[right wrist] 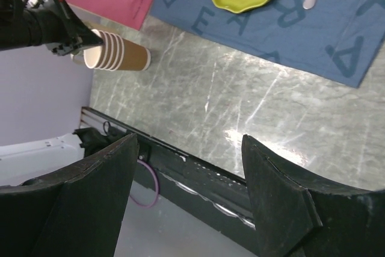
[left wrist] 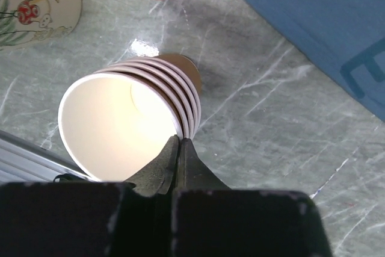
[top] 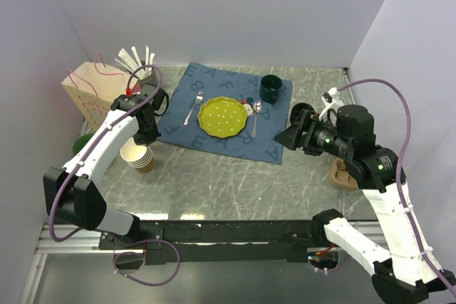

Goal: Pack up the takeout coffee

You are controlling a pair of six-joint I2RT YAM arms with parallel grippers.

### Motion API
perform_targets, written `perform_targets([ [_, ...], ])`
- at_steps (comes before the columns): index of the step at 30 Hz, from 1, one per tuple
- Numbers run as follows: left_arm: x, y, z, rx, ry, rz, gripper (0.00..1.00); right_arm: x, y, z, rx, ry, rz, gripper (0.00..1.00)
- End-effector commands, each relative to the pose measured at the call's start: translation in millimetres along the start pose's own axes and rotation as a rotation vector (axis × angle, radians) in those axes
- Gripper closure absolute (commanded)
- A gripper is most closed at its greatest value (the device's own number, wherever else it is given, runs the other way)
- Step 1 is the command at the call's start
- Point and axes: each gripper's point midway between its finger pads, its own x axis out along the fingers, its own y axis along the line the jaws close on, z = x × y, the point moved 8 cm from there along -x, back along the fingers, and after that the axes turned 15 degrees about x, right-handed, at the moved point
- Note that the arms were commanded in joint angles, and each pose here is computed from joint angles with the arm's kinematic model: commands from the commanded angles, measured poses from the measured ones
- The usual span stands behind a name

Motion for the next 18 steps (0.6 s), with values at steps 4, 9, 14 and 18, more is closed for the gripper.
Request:
perform_targets([
  [4, -18, 4, 8, 0.021, -0.045, -0.039, 0.99, 6, 5, 6, -0.002, -0.013, 0.035, 0.23],
  [9, -39, 7, 14, 0.017, -0.086, -0.013, 0.99, 15, 3, 0, 0.037, 0.026, 0.072, 0.23],
  [14, -49, 2, 8, 0.041, -0.107, -0.018, 0.99, 34, 4, -4, 0.083, 0.077, 0.111, 0.23],
  [18, -39, 1, 2, 0.089, -0.057, 0.048, 0.99, 52, 7, -7, 0.08, 0.103, 0.124, 0.23],
])
